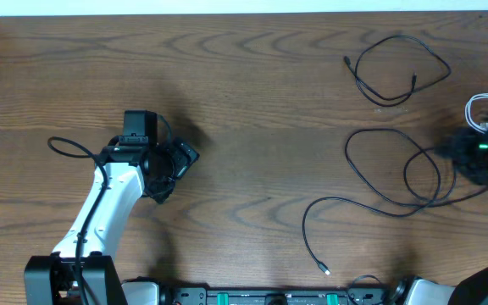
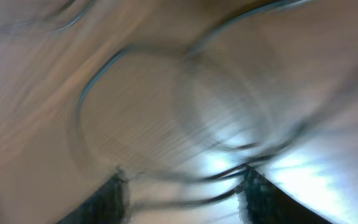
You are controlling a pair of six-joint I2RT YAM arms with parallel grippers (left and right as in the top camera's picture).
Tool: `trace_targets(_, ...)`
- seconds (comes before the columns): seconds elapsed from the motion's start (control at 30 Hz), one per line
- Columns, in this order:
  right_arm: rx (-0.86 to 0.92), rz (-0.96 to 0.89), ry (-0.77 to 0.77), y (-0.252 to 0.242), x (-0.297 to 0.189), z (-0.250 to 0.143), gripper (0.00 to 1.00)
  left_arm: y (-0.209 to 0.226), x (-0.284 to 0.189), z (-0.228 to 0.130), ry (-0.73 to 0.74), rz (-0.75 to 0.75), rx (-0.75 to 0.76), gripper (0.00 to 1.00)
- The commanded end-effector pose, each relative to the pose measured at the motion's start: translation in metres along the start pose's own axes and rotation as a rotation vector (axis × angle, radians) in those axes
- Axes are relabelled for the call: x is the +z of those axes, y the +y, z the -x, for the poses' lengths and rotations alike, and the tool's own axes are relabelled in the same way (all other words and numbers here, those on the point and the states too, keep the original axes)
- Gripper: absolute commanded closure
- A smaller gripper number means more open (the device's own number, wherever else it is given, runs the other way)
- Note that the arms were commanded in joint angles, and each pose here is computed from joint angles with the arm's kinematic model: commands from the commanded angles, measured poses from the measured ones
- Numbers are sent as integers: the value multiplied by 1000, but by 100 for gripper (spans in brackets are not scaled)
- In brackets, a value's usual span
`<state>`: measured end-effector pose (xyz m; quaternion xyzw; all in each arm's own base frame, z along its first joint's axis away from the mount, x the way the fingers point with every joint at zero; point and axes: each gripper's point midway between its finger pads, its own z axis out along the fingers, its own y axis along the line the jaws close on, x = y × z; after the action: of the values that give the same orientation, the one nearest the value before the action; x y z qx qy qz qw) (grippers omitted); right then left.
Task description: Untangle cables
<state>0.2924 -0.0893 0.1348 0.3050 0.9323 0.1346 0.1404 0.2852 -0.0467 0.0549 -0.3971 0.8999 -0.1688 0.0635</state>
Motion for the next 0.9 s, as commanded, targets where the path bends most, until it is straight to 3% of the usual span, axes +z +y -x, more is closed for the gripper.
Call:
trace_targets(0.0, -317, 244, 167, 77, 7, -54, 30, -1, -4, 4, -20, -1, 6, 7)
trace_targets(0.2, -642, 206, 367, 115, 40, -146, 34, -1, -4, 4, -20, -1, 6, 7)
trace_targets(0.37, -685, 98, 493, 105, 66, -213, 34, -1, -4, 4, -20, -1, 6, 6)
trace_targets(0.47, -680, -56, 489, 84, 87, -244, 36, -1, -4, 4, -20, -1, 6, 7)
trace_targets(0.87, -946, -210, 403, 68, 100, -311, 42, -1, -4, 4, -20, -1, 6, 6)
